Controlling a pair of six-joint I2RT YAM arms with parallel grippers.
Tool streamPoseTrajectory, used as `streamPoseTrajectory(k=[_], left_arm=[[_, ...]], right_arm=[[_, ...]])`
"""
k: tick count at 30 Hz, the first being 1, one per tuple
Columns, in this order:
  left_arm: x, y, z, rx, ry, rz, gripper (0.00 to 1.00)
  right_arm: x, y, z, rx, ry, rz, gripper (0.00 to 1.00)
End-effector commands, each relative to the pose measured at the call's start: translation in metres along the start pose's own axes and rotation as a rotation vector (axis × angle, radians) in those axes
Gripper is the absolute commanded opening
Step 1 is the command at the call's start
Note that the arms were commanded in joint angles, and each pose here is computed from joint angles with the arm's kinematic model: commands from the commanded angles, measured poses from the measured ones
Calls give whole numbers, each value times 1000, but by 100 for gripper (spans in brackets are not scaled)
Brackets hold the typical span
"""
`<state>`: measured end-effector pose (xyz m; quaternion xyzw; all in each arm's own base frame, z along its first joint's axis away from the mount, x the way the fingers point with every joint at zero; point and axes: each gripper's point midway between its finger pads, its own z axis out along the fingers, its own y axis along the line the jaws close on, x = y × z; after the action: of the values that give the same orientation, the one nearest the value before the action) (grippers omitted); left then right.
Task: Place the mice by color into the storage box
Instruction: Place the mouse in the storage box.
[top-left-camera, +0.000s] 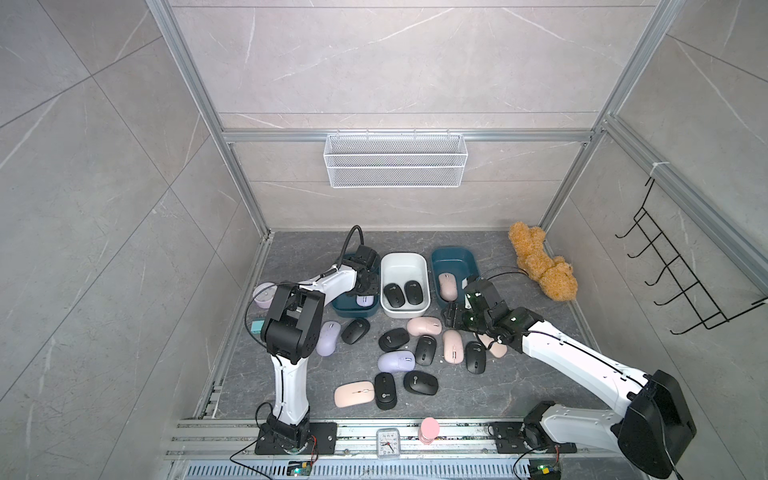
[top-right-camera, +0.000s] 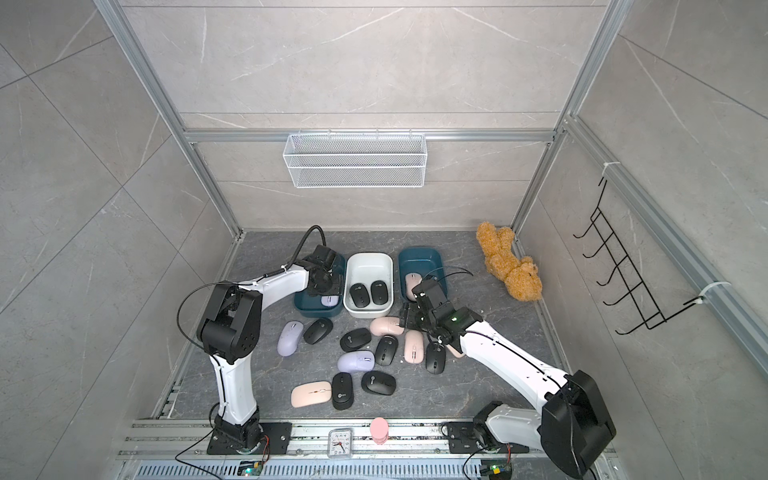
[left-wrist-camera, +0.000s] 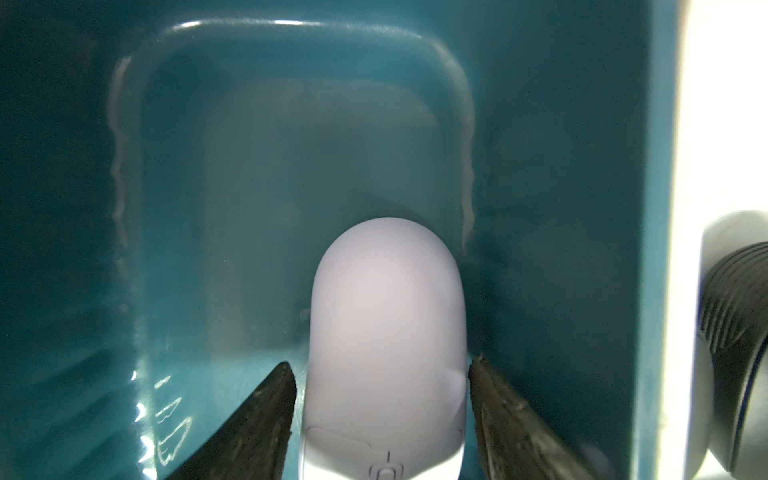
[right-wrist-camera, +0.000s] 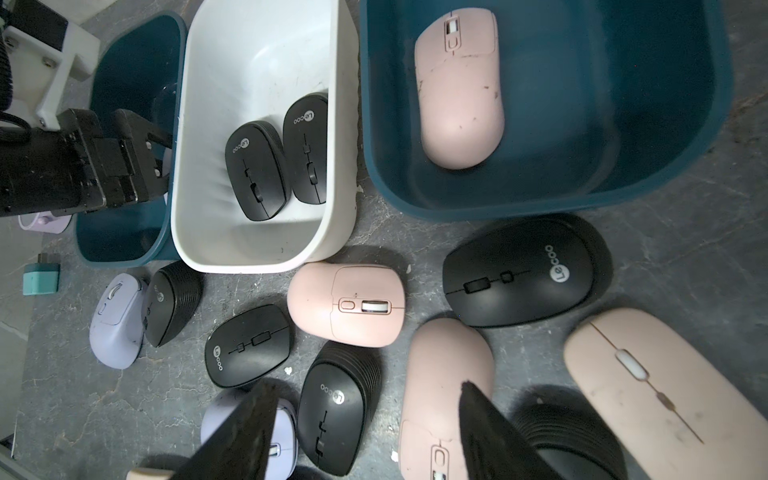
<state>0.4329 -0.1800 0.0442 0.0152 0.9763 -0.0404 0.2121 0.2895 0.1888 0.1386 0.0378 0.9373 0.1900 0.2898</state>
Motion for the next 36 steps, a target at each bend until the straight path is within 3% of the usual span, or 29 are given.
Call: streamPoseTrajectory(k=[1,10,16,26,36], left_arm=[[-16,-2,-21,7,-50,-2,69],[-51,3,-104,15,-232,-1,69],[-44,18,-154,7,-315,-11,69],[44,78,-190,-125,-292,-67,69],[123,112,-169,-184,-204,-156,72]], right_arm=[[0,0,-1,-4,-3,18,71],[-4,2,-10,-15,-20,24,71],[-4,4,-13,-31,-22,25,71],[-3,5,-9,-36,-18,25,71],[-2,14,6,-71,9,39,71]])
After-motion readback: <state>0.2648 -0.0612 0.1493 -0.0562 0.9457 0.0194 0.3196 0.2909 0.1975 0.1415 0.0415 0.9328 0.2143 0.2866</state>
